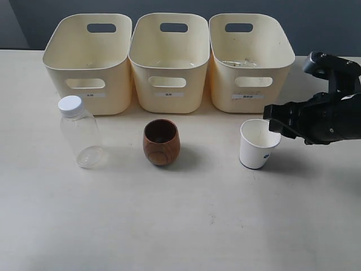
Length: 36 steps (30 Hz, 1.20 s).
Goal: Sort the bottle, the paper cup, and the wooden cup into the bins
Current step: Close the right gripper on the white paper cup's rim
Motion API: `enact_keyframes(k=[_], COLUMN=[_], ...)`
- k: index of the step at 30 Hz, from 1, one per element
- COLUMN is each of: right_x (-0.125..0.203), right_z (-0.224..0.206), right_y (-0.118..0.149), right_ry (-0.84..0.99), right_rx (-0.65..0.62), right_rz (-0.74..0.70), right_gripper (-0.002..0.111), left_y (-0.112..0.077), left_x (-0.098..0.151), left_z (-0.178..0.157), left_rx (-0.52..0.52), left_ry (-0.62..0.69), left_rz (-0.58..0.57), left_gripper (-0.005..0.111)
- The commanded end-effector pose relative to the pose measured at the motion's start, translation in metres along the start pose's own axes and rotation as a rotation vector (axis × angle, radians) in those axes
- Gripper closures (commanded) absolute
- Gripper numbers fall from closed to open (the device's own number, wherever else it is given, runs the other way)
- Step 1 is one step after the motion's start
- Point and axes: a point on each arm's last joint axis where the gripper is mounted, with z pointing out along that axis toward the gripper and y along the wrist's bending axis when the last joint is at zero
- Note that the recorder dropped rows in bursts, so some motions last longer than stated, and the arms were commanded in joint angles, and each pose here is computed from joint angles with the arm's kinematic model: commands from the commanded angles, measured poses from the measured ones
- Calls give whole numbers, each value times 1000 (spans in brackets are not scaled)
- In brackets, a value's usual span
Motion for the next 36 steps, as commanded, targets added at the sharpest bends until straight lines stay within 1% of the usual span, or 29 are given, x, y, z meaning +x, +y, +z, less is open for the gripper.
enact_keyframes(k=[1, 12, 20, 21, 23, 25, 27, 28, 36], right_x=[2, 7, 7, 7, 7, 7, 8, 8, 8], right_z=[13, 33, 34, 34, 34, 34, 34, 34, 33], right_y=[-5, -13, -14, -14, -14, -14, -14, -13, -13], right_ry=[18, 46, 38, 38, 38, 41, 52, 57, 57], right_rx=[32, 80, 87, 87, 87, 86, 80, 78, 74], right_rz=[-8, 12, 25, 25, 25, 25, 26, 26, 26], right_gripper=[65, 65, 65, 67, 73, 87, 103, 109, 109], left_y=[0, 0, 0, 0, 0, 0, 0, 0, 0], left_x=[0, 0, 0, 0, 0, 0, 0, 0, 0], left_z=[0, 0, 0, 0, 0, 0, 0, 0, 0], left_rx=[3, 3, 3, 3, 3, 3, 3, 3, 3], left_ry=[-5, -5, -5, -5, -5, -5, -5, -5, -5], left_rz=[-4, -4, -4, -4, -4, -4, -4, -4, -4], left_gripper=[107, 107, 107, 107, 107, 107, 107, 107, 107])
